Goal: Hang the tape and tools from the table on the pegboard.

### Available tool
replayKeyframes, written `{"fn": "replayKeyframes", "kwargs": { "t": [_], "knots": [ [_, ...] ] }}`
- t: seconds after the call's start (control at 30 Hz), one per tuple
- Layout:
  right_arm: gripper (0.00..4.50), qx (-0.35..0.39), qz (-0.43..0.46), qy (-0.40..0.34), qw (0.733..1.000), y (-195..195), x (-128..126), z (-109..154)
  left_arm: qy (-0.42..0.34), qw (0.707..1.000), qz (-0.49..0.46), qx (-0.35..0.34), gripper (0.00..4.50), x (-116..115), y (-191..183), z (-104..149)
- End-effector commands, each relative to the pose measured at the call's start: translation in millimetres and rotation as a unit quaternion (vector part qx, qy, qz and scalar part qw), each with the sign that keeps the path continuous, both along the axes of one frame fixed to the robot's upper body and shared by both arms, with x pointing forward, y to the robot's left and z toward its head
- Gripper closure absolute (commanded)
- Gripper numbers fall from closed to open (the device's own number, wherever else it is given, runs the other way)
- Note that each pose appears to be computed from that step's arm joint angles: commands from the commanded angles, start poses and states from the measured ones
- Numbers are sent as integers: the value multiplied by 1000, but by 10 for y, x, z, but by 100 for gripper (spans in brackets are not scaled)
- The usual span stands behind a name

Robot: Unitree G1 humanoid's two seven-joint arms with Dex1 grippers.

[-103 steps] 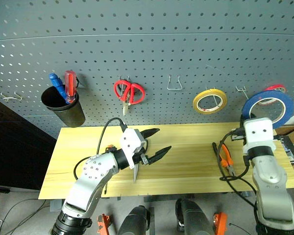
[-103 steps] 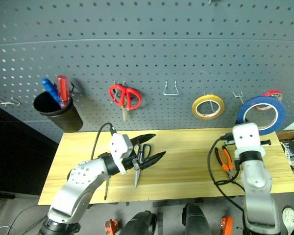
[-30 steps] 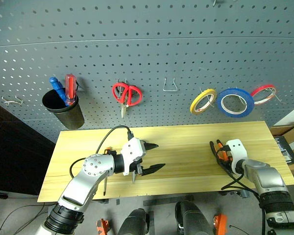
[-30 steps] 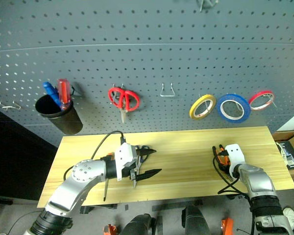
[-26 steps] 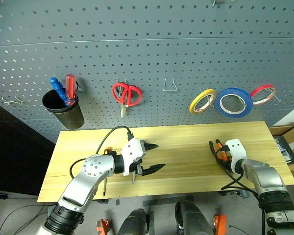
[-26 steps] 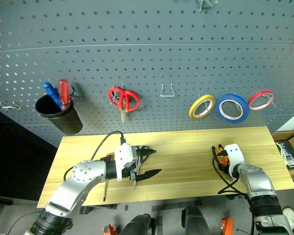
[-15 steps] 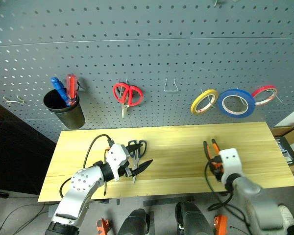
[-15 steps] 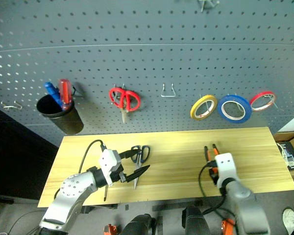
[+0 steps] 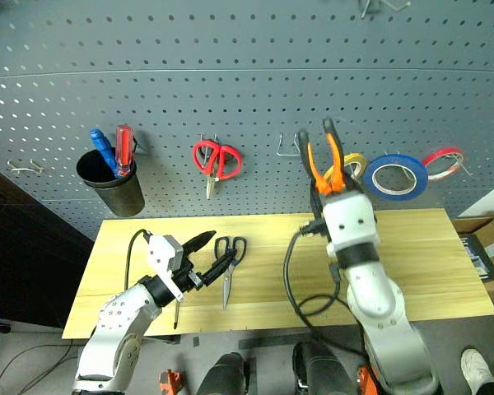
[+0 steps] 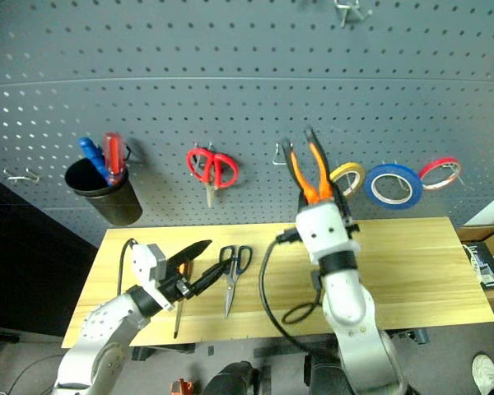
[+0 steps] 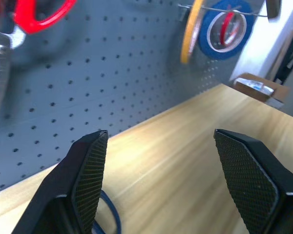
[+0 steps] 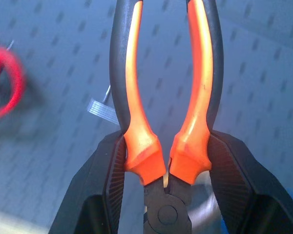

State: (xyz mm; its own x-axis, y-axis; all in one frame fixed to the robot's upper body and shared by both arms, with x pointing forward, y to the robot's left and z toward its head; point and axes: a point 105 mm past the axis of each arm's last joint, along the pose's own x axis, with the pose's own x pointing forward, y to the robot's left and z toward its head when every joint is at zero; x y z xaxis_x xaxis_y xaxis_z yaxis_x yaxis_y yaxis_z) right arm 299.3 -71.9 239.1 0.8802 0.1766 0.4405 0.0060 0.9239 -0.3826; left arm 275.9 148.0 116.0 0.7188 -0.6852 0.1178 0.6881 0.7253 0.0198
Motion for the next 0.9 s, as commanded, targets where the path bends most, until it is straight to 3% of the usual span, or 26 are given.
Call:
{"fn": "replayKeyframes", "kwargs": {
  "t": [0.03,0.23,0.57,0.9],
  "knots": [
    [232,21,38,-72,996,146,50,374,-36,999,-4,-15,81,0,-83,226],
    [232,36,71,-100,992,333,243,571,-38,999,-1,-18,81,8,-106,269],
    [232,45,116,-113,986,577,460,665,-43,999,15,-17,81,1,-92,327],
    [232,19,95,-76,992,541,848,252,-43,999,22,-17,81,38,-87,310]
  ]
}}
